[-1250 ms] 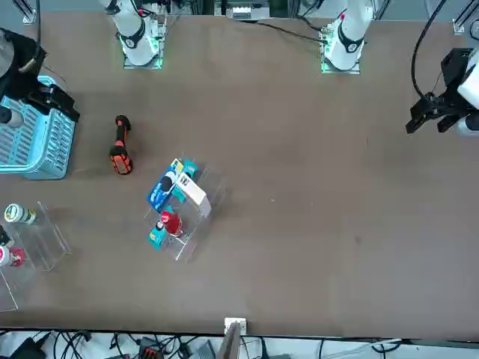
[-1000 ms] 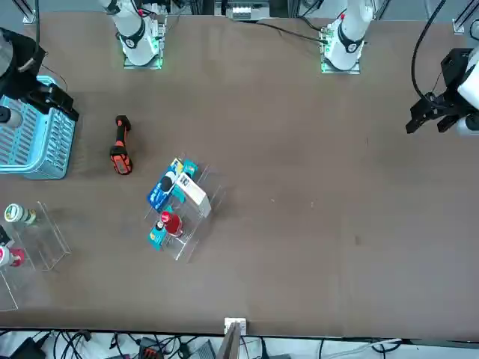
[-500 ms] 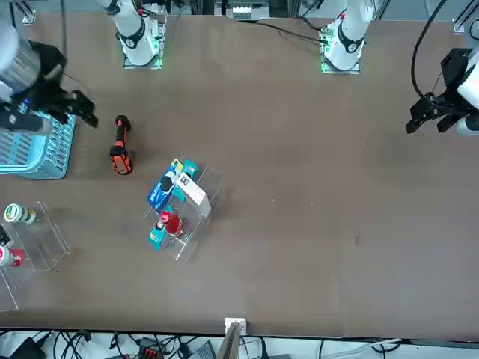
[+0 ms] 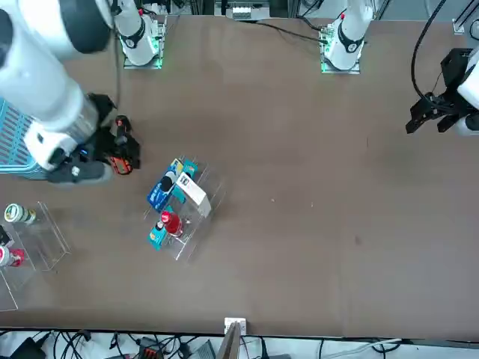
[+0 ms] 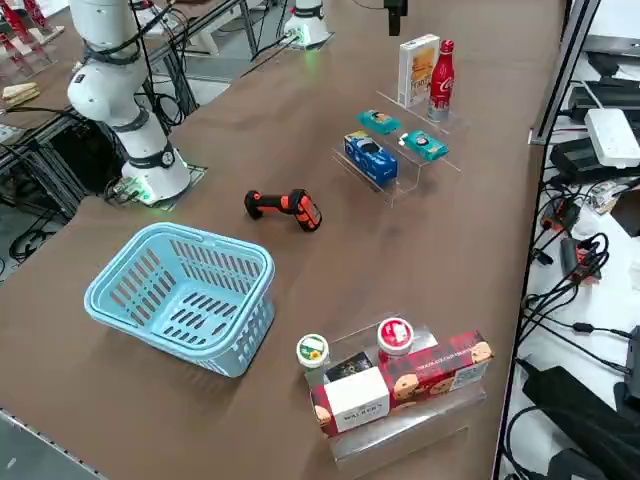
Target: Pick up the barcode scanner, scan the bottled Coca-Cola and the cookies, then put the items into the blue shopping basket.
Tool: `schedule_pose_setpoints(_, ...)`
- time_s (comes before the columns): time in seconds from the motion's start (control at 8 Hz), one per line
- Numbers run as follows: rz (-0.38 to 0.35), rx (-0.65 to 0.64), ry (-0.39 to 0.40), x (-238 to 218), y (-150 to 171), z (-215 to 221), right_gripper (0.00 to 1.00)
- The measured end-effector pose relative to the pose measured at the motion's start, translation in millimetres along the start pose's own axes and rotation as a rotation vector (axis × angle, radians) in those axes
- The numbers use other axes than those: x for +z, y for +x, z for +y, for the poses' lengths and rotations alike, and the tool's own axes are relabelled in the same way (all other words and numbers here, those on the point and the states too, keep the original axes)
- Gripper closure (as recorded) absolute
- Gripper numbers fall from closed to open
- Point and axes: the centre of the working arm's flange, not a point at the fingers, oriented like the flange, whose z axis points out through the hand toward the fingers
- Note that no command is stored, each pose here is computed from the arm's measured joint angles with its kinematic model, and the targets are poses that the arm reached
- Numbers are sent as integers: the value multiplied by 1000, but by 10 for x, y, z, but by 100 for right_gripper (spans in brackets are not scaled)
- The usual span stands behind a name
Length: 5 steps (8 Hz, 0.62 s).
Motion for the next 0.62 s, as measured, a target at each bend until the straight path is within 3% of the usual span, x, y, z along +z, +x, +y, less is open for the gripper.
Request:
schedule_pose_setpoints(0.25,-38,11,-21,73,13,68,0)
schedule_pose_setpoints(0.62,-195,133,-60,94,-193,891,0)
